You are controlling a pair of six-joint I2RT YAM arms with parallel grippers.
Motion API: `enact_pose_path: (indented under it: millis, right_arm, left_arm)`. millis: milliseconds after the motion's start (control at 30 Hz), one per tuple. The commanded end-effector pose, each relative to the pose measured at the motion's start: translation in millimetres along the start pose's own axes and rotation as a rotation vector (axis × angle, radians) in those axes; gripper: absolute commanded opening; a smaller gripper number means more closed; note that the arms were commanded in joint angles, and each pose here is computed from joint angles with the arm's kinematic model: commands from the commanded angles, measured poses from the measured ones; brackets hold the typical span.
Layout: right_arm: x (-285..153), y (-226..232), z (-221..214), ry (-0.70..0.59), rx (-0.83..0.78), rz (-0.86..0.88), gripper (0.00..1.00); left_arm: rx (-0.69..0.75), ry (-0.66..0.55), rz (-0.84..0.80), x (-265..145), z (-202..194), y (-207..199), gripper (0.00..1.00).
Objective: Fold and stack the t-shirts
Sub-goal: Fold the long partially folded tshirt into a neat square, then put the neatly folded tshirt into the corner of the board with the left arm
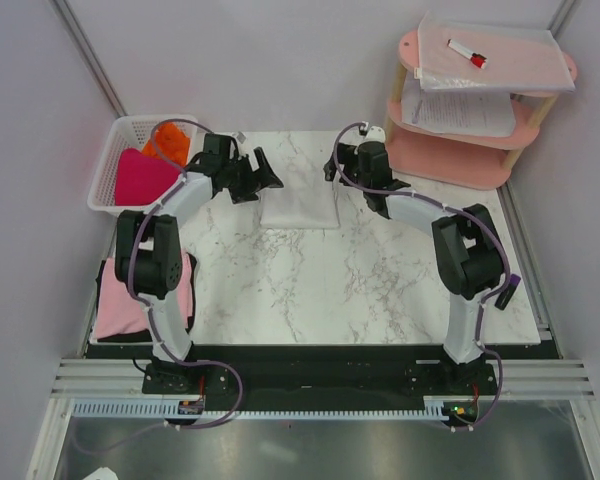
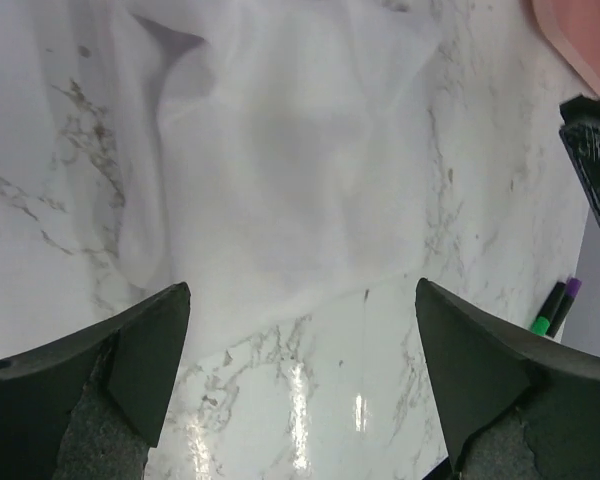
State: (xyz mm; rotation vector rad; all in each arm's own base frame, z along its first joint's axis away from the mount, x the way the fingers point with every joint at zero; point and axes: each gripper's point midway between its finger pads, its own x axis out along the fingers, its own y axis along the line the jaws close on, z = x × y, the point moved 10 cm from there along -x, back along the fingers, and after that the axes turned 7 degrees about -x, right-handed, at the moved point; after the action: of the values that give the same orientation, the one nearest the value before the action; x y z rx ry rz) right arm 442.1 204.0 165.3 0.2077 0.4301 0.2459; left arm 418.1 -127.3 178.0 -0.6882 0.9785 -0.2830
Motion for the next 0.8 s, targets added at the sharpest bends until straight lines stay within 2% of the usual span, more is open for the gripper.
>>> enact_pose_path:
  millis: [0, 33, 67, 100, 133, 300, 400, 533, 633, 767]
  right_arm:
    - [-17, 25, 19, -0.073, 0.036, 0.190, 0.82]
    - [-11, 26, 12, -0.056, 0.045, 0.220, 0.30]
    - [-8, 30, 8, -0.032, 0.068, 0.264, 0.00]
    - [-4, 33, 7, -0.028, 0.074, 0.289, 0.00]
    - [7, 35, 3, -0.012, 0.079, 0.312, 0.00]
    - [43, 55, -5, 0.039, 0.154, 0.527, 0.00]
    - [63, 58, -14, 0.062, 0.210, 0.584, 0.00]
    - [79, 49, -28, 0.091, 0.249, 0.563, 0.00]
    - [85, 36, -38, 0.099, 0.255, 0.517, 0.00]
    - [93, 17, -49, 0.116, 0.283, 0.457, 0.00]
  left_arm:
    - [0.163, -0.096, -0.120, -24, -15, -34, 0.99]
    - [0.167, -0.101, -0.136, -24, -18, -35, 0.95]
    - [0.163, -0.086, -0.175, -23, -23, -39, 0.71]
    - [0.166, -0.091, -0.215, -19, -24, -39, 0.40]
    - [0.138, -0.072, -0.241, -16, -26, -40, 0.02]
    - [0.091, 0.042, -0.438, 24, -34, -33, 0.02]
    - [-0.023, 0.130, -0.494, 50, -50, -13, 0.02]
    - [-0.115, 0.188, -0.579, 75, -60, 5, 0.02]
    - [-0.177, 0.233, -0.583, 89, -71, 21, 0.02]
    - [-0.184, 0.234, -0.560, 90, -80, 29, 0.02]
